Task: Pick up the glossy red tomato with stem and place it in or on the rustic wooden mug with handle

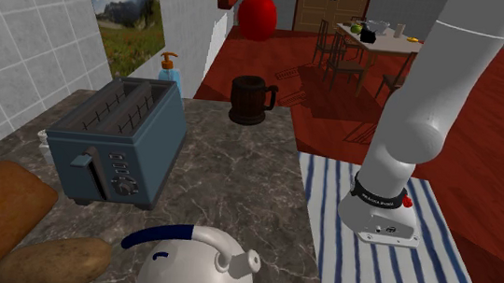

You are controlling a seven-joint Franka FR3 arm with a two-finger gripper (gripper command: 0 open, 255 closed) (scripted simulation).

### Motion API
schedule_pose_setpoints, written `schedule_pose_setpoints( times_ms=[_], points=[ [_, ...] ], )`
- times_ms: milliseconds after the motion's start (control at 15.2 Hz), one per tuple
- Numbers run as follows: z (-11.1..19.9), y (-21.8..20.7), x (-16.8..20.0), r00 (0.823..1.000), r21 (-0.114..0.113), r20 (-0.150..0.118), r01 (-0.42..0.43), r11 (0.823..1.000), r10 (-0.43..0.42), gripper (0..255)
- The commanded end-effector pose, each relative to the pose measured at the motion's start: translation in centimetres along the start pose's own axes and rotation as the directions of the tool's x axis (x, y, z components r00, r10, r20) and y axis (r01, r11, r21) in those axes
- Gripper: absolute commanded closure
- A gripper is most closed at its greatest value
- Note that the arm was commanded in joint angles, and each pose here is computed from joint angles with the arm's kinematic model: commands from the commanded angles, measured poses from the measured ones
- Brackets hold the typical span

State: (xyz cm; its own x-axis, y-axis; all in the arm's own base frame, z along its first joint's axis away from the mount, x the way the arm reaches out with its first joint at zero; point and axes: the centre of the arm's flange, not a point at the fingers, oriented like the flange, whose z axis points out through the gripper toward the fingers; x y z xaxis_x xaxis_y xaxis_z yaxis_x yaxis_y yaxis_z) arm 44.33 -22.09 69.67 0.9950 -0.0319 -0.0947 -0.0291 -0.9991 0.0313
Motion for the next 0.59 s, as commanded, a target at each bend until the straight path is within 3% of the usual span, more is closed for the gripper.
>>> schedule_pose_setpoints(
  times_ms=[0, 528],
  points=[
    [-0.4, 2.5, 0.1, 1.000, -0.001, 0.001, 0.002, 1.000, -0.002, 255],
    [3.8, 2.4, 0.5, 1.000, -0.001, 0.001, 0.002, 1.000, -0.002, 255]
  ],
)
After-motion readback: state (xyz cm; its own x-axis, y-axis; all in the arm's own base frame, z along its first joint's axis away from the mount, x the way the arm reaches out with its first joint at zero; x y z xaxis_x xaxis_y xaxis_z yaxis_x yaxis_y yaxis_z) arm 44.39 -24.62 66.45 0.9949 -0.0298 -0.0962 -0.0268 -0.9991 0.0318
